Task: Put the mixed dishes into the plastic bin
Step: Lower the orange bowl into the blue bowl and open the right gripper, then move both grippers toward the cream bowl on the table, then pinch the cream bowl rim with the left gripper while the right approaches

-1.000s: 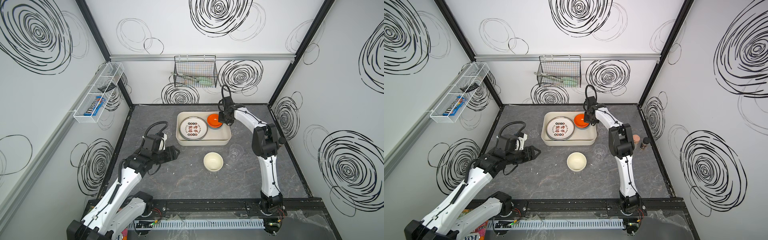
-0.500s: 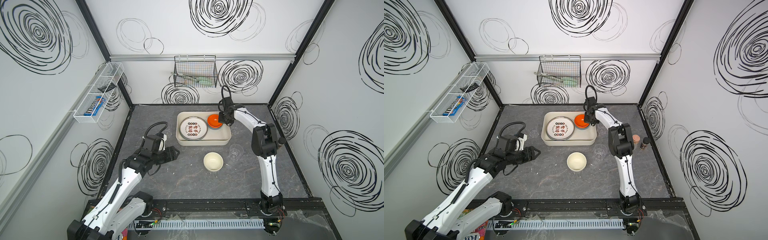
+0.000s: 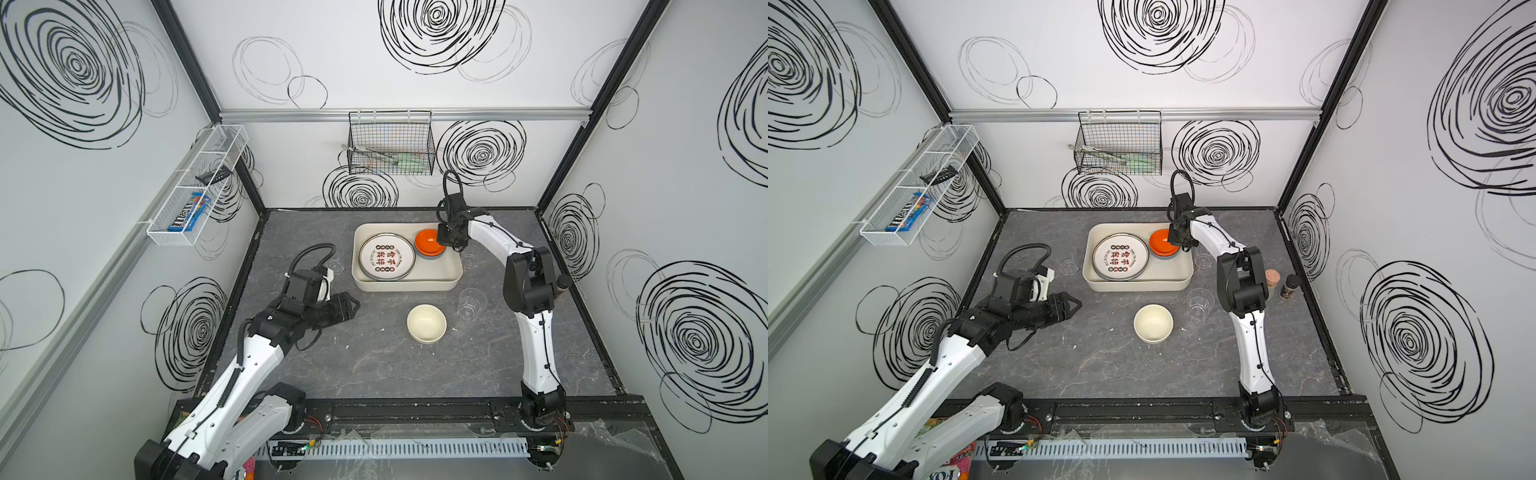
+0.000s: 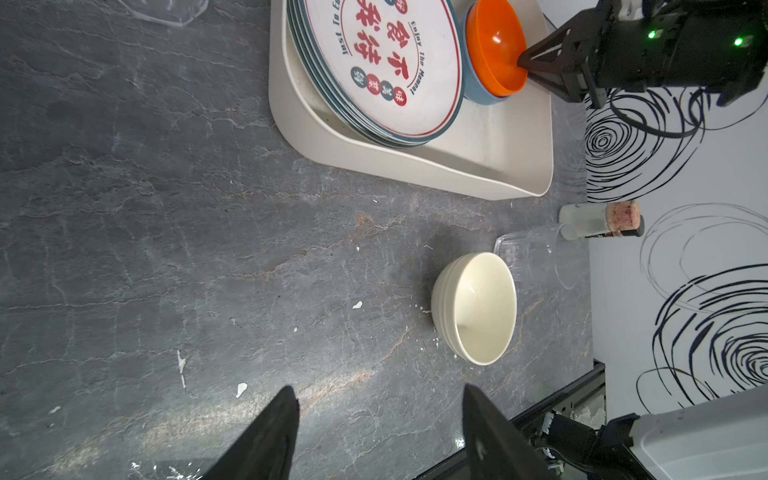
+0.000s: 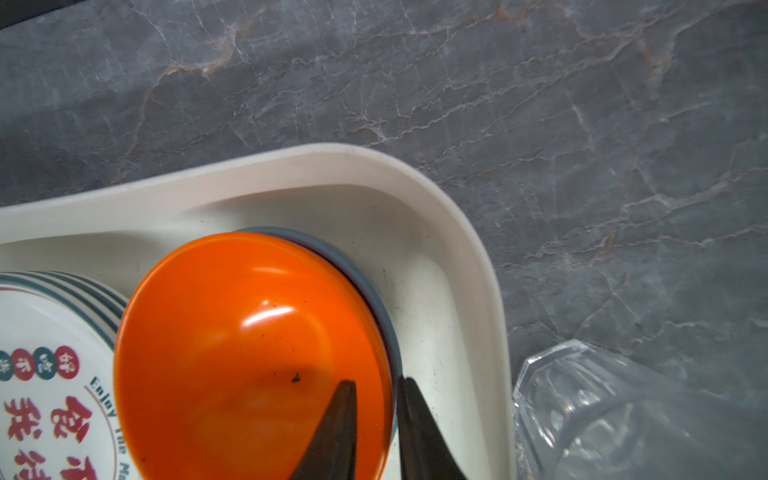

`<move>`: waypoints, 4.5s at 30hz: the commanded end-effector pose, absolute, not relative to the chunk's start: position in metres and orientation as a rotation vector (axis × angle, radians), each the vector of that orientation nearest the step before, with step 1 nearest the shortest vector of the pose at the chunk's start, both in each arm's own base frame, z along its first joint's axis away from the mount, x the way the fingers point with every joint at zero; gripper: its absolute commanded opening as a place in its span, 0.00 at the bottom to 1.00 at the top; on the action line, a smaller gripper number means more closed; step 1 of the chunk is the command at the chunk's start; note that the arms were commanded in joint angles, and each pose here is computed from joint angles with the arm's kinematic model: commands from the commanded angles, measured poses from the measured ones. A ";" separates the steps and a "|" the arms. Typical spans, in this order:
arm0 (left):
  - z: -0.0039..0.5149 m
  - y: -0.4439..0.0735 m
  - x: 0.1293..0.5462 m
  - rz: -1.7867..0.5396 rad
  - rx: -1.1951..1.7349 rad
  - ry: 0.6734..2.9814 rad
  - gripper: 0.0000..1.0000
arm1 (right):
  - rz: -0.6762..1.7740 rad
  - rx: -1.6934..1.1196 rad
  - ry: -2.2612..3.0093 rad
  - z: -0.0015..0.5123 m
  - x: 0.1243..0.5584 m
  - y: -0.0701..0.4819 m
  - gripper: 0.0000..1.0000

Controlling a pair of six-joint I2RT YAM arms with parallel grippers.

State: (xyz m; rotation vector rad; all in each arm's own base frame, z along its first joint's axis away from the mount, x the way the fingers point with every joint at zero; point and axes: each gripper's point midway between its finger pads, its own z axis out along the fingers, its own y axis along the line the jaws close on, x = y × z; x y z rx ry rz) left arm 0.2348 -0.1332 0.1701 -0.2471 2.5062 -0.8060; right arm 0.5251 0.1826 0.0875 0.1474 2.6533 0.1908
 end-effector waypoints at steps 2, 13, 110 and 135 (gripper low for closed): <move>0.183 -0.133 0.243 -0.827 -0.246 2.445 0.66 | 0.240 0.136 2.537 0.151 0.517 0.184 0.25; 0.186 -0.132 0.243 -0.826 -0.262 2.433 0.65 | 0.369 0.016 2.504 0.181 0.460 0.214 0.28; 0.076 -0.296 0.237 -0.830 0.238 2.765 0.04 | 1.089 -0.168 2.516 0.143 0.189 0.179 0.48; 0.135 -0.246 0.262 -0.705 0.160 2.644 0.05 | 0.994 -0.267 2.484 0.188 0.230 0.243 0.61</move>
